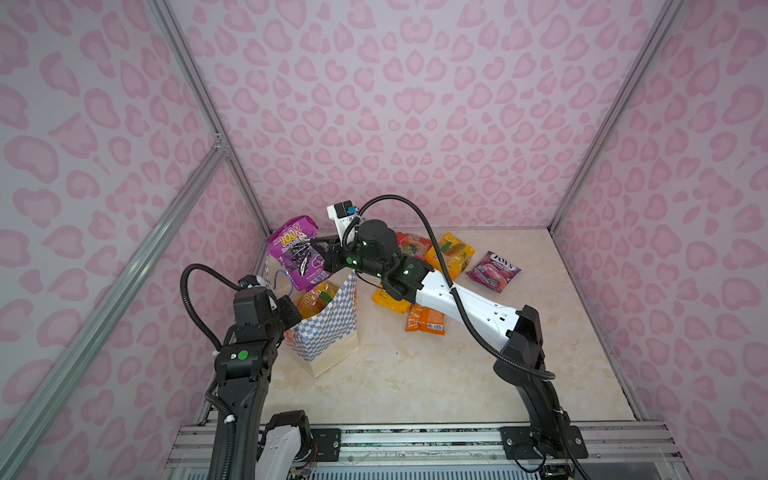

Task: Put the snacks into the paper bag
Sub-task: 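Carry the purple grape bag over the paper bag and lower it in, then release the purple grape bag inside and raise the right gripper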

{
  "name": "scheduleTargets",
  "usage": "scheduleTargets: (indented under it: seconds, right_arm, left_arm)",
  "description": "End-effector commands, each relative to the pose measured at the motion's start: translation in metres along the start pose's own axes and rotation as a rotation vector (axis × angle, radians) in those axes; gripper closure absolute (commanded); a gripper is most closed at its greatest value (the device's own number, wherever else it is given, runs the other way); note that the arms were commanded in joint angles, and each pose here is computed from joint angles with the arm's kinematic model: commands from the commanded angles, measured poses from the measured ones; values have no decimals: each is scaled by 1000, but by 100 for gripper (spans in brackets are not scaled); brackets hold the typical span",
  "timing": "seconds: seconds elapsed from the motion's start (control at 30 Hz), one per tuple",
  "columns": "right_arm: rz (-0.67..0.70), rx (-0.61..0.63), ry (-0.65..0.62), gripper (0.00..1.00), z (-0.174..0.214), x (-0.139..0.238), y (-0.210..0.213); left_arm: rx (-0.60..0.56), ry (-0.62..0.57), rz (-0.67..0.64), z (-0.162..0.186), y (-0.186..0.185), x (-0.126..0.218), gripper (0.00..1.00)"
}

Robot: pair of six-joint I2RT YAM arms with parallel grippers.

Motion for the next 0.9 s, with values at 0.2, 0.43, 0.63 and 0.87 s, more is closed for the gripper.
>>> scheduleTargets:
  seconds: [0.2,0.43,0.63,0.87]
  right_arm:
    - [125,4,70,100,24,-13,-24]
    - [247,-7,191,100,58,-29,-42]
    - [234,-25,247,100,76,-36,-35]
    - [166,16,302,63,78,-37,-12]
  left_arm:
    - [3,-12,11,-2,0,1,97]
    - [9,-9,10,-2,1,0,97]
    - [11,-4,8,-2,1,-1,97]
    - [15,-7,4,-2,2,-1,97]
Point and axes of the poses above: each gripper's point midway between its finger pads, its own x axis back along the fingers, its own y axis along the line the jaws close on, z = x × y, the point moved 7 cm from there along x, back along the fingers, and after that the axes turned 3 degrees about -x, right-handed, at the moved point
